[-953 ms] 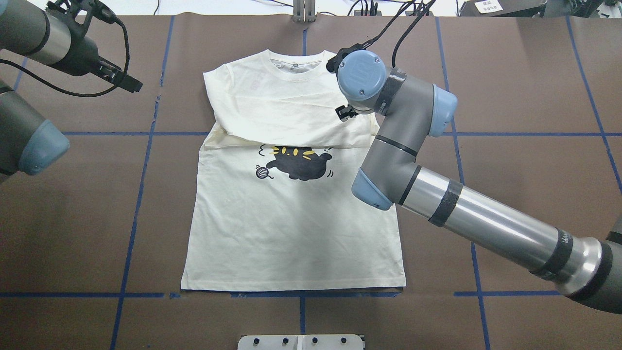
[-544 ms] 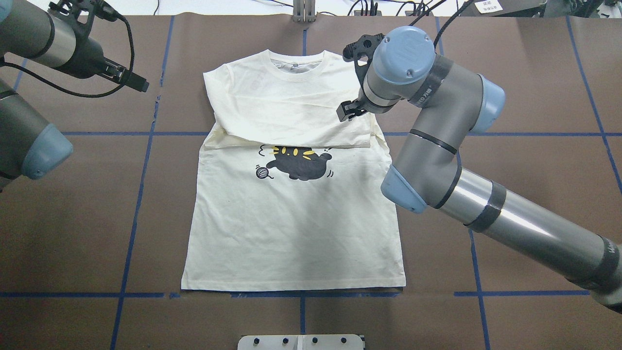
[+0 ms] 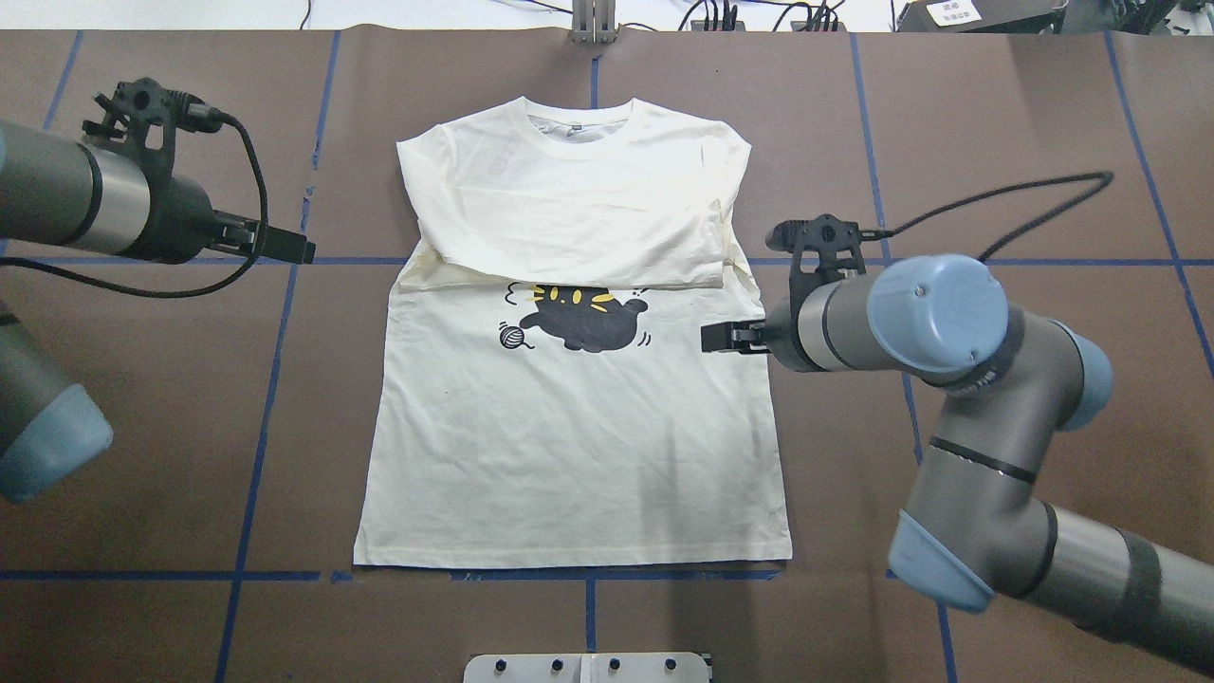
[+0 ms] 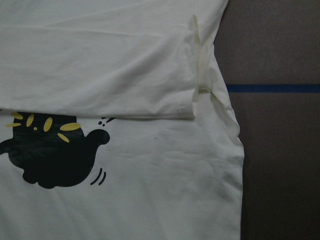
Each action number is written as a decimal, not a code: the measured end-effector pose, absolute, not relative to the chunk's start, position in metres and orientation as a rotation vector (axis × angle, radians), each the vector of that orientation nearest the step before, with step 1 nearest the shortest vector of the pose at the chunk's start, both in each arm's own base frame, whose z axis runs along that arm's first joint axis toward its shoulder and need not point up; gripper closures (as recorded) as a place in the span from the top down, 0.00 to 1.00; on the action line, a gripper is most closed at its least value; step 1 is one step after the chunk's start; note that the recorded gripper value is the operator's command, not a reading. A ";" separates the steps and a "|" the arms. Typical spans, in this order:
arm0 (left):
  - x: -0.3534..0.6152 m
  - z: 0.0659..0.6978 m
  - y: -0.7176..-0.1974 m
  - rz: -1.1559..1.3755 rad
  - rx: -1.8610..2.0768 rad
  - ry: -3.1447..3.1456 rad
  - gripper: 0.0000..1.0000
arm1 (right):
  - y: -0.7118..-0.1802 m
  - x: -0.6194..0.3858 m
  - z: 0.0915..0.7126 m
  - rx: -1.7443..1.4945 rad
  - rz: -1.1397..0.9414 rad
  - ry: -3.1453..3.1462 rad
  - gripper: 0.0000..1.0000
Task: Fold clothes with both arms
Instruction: 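Move both grippers down to the hem corners nearest the robot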
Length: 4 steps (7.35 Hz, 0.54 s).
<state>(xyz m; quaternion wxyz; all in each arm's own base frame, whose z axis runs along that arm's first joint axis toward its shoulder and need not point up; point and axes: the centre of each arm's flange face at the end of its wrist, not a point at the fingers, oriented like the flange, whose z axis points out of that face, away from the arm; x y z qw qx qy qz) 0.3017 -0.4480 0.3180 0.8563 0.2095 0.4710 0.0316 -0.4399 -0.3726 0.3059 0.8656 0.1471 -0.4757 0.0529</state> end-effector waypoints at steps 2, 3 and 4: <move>0.350 0.315 -0.383 -0.082 0.339 1.030 0.70 | -0.300 -0.426 0.321 0.258 0.219 -1.011 0.94; 0.380 0.315 -0.352 -0.173 0.277 1.044 0.63 | -0.280 -0.424 0.323 0.236 0.266 -0.998 0.92; 0.405 0.320 -0.322 -0.249 0.218 1.047 0.57 | -0.267 -0.422 0.320 0.212 0.305 -0.974 0.91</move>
